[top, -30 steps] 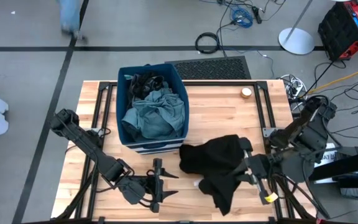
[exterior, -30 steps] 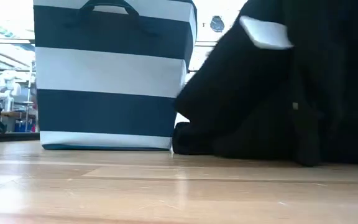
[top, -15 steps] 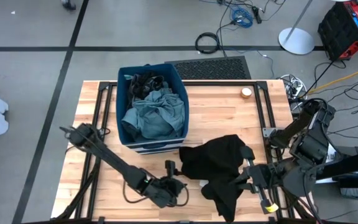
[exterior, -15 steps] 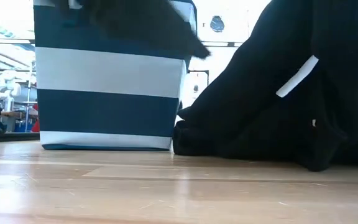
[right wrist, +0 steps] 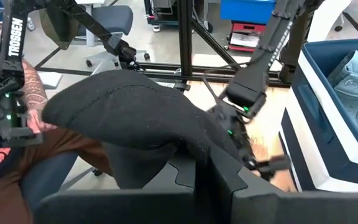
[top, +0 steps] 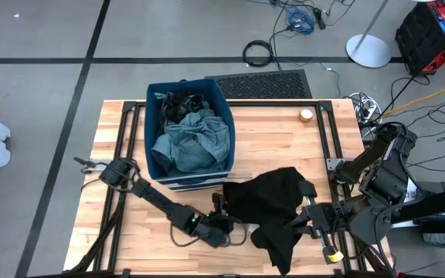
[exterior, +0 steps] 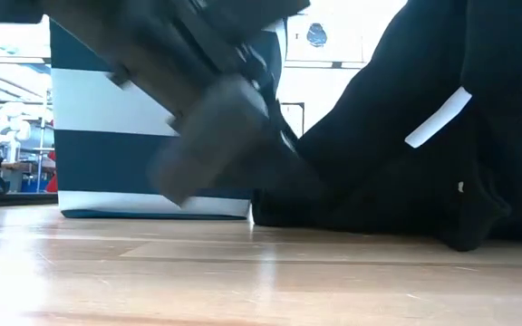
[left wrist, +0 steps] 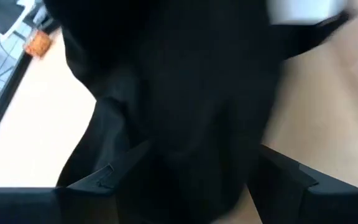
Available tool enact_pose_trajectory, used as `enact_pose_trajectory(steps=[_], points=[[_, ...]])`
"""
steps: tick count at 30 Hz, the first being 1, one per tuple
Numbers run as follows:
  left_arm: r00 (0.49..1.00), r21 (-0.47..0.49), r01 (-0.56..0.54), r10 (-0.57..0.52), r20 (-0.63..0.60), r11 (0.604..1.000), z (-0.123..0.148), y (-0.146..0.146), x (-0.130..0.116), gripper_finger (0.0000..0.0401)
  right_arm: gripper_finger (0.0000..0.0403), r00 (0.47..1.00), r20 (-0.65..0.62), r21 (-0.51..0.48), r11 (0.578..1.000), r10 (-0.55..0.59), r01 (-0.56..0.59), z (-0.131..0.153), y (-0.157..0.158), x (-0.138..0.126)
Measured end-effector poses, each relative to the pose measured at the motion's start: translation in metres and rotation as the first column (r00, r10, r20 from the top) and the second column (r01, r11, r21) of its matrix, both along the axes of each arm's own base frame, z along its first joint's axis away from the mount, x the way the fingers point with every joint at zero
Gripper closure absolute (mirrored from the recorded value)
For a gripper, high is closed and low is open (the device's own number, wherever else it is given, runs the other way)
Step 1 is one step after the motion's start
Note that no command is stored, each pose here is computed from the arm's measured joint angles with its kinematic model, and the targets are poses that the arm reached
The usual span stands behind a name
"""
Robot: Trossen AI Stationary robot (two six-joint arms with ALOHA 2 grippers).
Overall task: Sort clothes
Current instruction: Put the black shirt into the blue laundry organizer
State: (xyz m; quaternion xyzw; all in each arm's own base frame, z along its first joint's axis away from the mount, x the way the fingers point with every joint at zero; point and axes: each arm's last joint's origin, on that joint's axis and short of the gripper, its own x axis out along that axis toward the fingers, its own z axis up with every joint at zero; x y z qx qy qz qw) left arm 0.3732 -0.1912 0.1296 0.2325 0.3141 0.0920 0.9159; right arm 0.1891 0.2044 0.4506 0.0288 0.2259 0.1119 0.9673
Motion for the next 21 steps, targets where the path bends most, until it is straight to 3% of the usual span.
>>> enact_pose_trajectory(steps=[8,11,15,21], points=[[0.999,-0.008,-0.031,0.031,-0.040,0.999,-0.016,0.020,0.014,0.0178,0.0399,1.000,-0.001,0.006,1.000,-0.003,0.003,0.000,0.000,0.000],[0.999,-0.028,-0.043,0.043,-0.008,0.999,-0.007,0.019,0.018,0.0240,0.0399,1.000,-0.002,0.007,1.000,-0.003,0.003,0.000,0.000,0.000],[0.999,-0.016,0.012,-0.012,0.030,1.000,0.012,0.003,0.018,0.0369,0.0399,1.000,-0.003,0.006,1.000,-0.003,0.003,0.000,0.000,0.000],[0.992,0.092,0.073,-0.082,0.097,0.993,0.057,-0.029,0.013,0.0395,0.0399,1.000,-0.009,-0.010,1.000,-0.011,0.010,-0.001,0.000,-0.002]])
